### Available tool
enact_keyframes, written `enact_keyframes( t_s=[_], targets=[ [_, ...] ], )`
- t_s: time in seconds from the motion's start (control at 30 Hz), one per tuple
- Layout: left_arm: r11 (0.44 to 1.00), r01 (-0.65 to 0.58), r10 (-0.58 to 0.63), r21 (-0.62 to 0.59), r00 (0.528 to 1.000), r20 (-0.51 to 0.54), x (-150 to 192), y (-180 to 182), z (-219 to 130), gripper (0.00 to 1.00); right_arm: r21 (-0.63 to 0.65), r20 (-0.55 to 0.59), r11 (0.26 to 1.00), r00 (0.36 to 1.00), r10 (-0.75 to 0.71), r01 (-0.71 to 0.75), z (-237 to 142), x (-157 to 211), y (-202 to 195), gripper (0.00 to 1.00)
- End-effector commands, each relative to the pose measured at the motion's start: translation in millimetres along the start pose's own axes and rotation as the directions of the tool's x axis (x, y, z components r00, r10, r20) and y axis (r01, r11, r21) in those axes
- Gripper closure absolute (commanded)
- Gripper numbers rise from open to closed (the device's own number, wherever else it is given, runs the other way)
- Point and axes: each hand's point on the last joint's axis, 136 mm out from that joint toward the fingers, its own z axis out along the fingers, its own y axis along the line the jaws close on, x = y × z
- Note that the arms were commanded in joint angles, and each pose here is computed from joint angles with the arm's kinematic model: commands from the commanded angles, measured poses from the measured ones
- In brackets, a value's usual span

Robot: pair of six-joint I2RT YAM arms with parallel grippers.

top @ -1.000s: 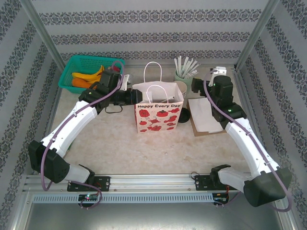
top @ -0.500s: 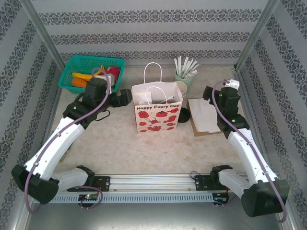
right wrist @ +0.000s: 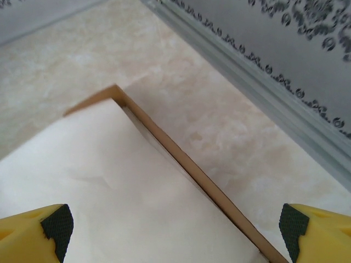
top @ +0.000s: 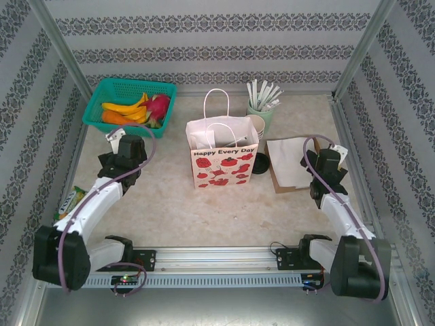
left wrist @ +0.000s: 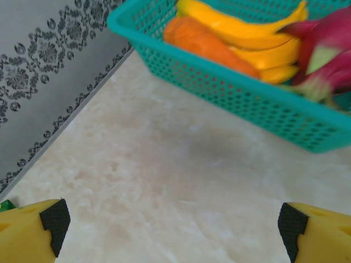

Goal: Pack the takeout coffee

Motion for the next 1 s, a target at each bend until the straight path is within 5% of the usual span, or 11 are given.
enact_keyframes(
  t_s=[0.0, 0.33, 0.5, 0.6, 0.67, 0.97],
  targets=[
    [0.998, -0.014, 0.01, 0.063, 0.997, 0.071, -6, -7, 23, 0.0, -0.131, 0.02, 0.99, 0.999, -0.049, 0.051, 9, 1, 22, 0.02],
    [0.925, -0.189, 0.149, 0.331, 0.978, 0.144, 25, -67, 73, 0.01, -0.229, -0.001, 0.967, 0.994, -0.112, 0.109, 23, 11, 42, 0.02],
    [0.883, -0.214, 0.129, 0.417, 0.966, 0.223, 42, -73, 61, 0.01, -0.27, 0.041, 0.953, 0.991, -0.131, 0.137, 24, 5, 51, 0.02],
    [0.888, -0.201, 0.072, 0.415, 0.949, 0.306, 44, -68, 58, 0.01, -0.305, 0.079, 0.94, 0.988, -0.132, 0.15, 24, 0, 58, 0.02],
    [0.906, -0.182, 0.096, 0.382, 0.968, 0.233, 44, -66, 68, 0.01, -0.319, 0.099, 0.935, 0.987, -0.13, 0.155, 26, -4, 62, 0.02],
    [0.942, -0.135, 0.064, 0.307, 0.971, 0.229, 42, -51, 72, 0.0, -0.309, 0.215, 0.928, 0.966, -0.146, 0.209, 31, -12, 77, 0.02]
  ],
)
